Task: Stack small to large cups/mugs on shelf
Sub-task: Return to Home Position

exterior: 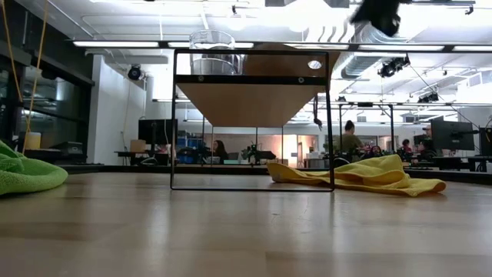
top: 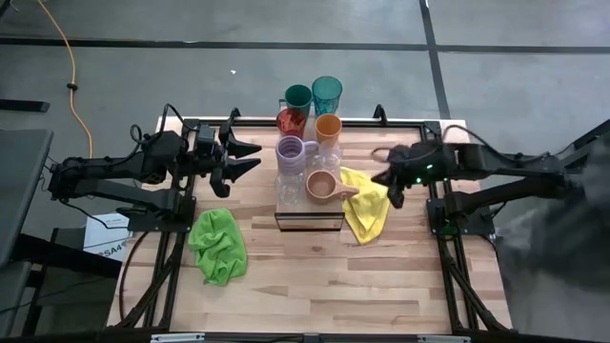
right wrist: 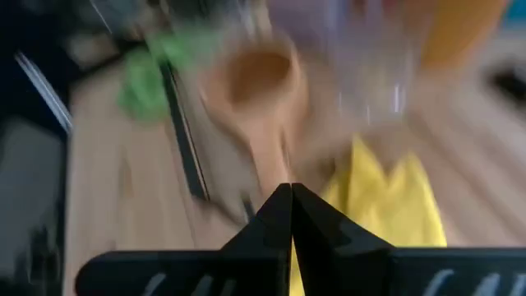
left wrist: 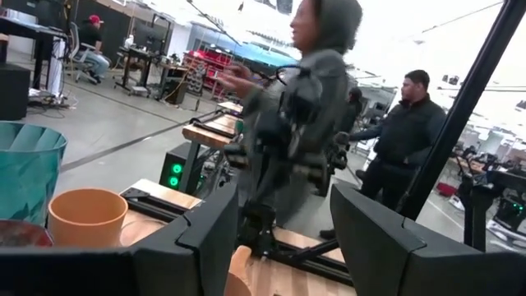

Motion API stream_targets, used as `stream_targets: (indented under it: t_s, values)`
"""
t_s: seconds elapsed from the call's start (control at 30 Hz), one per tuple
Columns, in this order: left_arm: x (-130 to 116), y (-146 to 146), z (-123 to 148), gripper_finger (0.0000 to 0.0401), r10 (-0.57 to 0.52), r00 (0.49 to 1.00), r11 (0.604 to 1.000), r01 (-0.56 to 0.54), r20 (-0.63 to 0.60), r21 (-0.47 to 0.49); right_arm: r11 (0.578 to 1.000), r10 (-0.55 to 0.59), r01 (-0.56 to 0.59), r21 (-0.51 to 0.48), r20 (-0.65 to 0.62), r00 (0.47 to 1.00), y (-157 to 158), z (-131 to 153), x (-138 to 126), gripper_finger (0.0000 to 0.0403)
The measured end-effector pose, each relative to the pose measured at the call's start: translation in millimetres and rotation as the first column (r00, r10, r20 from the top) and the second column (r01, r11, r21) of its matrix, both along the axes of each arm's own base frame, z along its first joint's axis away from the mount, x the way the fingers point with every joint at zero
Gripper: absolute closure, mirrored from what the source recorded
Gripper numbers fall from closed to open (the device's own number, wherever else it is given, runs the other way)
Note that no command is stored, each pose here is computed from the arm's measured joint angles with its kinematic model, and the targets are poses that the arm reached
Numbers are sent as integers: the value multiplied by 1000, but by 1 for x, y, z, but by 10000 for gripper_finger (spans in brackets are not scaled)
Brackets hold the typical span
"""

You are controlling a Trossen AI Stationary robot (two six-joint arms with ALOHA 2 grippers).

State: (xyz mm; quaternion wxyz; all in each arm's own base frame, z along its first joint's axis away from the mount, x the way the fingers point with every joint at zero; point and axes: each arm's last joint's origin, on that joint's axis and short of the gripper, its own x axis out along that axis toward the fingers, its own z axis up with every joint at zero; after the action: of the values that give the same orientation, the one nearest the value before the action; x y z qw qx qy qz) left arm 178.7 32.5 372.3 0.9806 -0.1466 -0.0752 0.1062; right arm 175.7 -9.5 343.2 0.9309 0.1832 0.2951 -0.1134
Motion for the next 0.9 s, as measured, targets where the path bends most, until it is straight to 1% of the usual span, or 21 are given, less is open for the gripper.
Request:
stream_targets:
  t_s: [0.1, 0.2, 0.3, 0.37, 0.63, 0.9]
  values:
    - [0, 0, 1, 219, 0, 1000, 1000, 0, 8, 2, 999, 13, -4, -50, 190, 982, -5, 18, 1, 403]
    - [0, 0, 2, 219, -4, 1000, 1000, 4, 19, 5, 995, 78, -47, -92, 362, 929, -9, 35, 6, 403]
    - [0, -1, 3, 219, -29, 999, 1000, 29, 27, 12, 988, 133, -80, -132, 468, 874, -13, 47, 8, 403]
    - [0, -1, 3, 219, -37, 999, 999, 37, 26, 13, 988, 135, -78, -136, 487, 863, -16, 49, 7, 403]
    - [-3, -2, 4, 219, -37, 999, 999, 36, 32, 21, 992, 109, -70, -103, 442, 891, -17, 46, -9, 403]
    - [-9, -3, 7, 220, -31, 998, 999, 30, 50, 24, 993, 79, -20, -119, 514, 854, -13, 58, -36, 403]
